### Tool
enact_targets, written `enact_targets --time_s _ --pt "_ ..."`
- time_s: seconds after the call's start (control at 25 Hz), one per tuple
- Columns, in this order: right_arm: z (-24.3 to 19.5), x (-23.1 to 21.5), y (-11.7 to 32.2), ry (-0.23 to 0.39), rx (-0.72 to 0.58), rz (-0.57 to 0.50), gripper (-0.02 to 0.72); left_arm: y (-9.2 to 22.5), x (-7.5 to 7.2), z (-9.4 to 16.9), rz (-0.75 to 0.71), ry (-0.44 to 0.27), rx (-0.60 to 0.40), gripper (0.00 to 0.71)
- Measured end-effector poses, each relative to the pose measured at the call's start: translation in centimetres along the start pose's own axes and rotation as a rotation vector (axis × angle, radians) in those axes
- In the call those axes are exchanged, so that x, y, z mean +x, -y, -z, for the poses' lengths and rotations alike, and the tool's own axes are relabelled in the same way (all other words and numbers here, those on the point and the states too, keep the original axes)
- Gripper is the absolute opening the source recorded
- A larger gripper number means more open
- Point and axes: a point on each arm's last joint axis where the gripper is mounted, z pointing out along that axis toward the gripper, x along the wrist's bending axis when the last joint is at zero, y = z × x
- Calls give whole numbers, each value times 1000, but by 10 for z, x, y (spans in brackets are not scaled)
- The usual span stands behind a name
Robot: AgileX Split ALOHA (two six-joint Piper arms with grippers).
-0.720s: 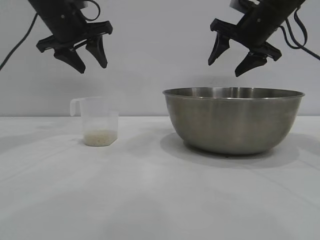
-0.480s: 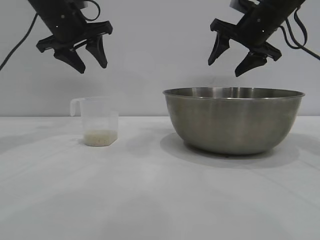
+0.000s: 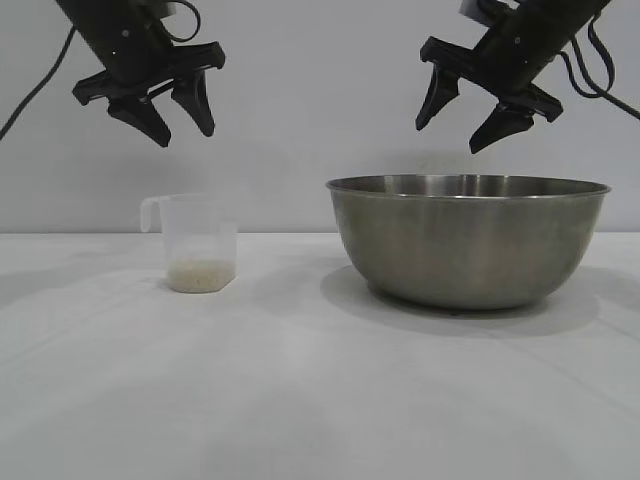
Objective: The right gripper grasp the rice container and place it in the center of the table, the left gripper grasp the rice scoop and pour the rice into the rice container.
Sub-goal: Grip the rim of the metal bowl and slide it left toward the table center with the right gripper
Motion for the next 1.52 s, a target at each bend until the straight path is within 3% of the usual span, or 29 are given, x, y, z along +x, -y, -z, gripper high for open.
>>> enact_targets --time_s 0.36,0.68,1.08,1.52 --pt "0 2 3 -19 34 0 489 4 0 0 -21 2 45 382" --pt "13 12 -9 -48 95 67 489 -9 -3 6 -34 5 6 382" --pt "27 7 5 58 365 79 489 -12 -3 7 -41 4 -2 382" --pt "68 12 -8 121 377 86 489 -12 -3 7 -43 4 -2 382"
